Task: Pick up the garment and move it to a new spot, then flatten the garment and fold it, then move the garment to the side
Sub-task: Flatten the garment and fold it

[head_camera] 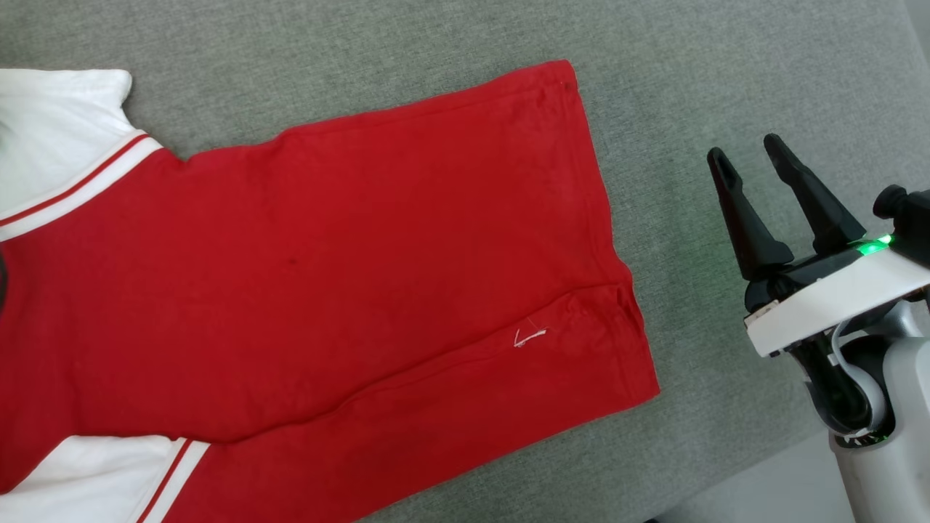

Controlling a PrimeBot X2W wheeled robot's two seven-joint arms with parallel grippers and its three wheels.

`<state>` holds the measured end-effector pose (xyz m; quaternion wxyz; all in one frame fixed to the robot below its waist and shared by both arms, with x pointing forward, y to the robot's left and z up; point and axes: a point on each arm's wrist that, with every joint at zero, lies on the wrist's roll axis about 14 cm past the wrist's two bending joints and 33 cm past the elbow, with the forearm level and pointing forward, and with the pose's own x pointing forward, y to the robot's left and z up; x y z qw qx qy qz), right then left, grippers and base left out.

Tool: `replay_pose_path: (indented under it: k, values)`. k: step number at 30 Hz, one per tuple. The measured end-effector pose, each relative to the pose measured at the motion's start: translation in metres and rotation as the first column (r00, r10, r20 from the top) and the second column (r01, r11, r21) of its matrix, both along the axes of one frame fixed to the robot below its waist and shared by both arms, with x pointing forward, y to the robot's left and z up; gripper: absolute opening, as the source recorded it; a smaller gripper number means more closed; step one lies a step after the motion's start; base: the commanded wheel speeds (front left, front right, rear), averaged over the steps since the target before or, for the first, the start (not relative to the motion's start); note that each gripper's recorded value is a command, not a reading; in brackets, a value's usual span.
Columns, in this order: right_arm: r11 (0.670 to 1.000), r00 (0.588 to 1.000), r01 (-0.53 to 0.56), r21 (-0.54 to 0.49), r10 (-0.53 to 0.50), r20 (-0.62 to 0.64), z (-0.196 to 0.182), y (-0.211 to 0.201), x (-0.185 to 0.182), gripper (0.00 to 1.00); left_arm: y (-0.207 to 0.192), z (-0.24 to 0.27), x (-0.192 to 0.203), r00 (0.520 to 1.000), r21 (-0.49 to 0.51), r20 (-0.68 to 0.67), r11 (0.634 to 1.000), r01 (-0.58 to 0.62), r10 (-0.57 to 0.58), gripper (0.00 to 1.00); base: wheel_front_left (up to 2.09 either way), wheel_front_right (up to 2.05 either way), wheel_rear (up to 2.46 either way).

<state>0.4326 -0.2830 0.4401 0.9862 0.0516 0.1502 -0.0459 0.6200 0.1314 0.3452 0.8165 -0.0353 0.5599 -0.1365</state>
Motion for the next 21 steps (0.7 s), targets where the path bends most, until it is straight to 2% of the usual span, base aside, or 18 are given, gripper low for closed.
replay_pose_path:
  k: [4, 9, 14, 21]
  values:
    - [0.999, 0.998, -0.022, 0.040, 0.024, -0.063, -0.009, 0.003, 0.003, 1.00, 0.000, 0.004, -0.001, 0.999, -0.001, 0.033, 1.000, 0.000, 0.000, 0.00, 0.00, 0.00, 0.00]
    - [0.991, 0.980, -0.075, 0.115, 0.094, -0.177, -0.015, 0.010, 0.026, 1.00, 0.002, 0.014, -0.005, 0.997, 0.001, 0.081, 1.000, 0.012, -0.012, 0.00, 0.00, 0.00, 0.00]
    - [0.976, 0.908, -0.168, 0.139, 0.208, -0.365, -0.029, 0.025, 0.048, 1.00, 0.002, 0.032, -0.011, 0.988, 0.017, 0.139, 0.998, 0.069, -0.070, 0.00, 0.00, 0.00, 0.00]
    - [0.957, 0.797, -0.244, 0.158, 0.291, -0.529, -0.044, 0.048, 0.078, 1.00, 0.011, 0.070, -0.007, 0.956, 0.050, 0.264, 0.992, 0.116, -0.125, 0.00, 0.00, 0.00, 0.00]
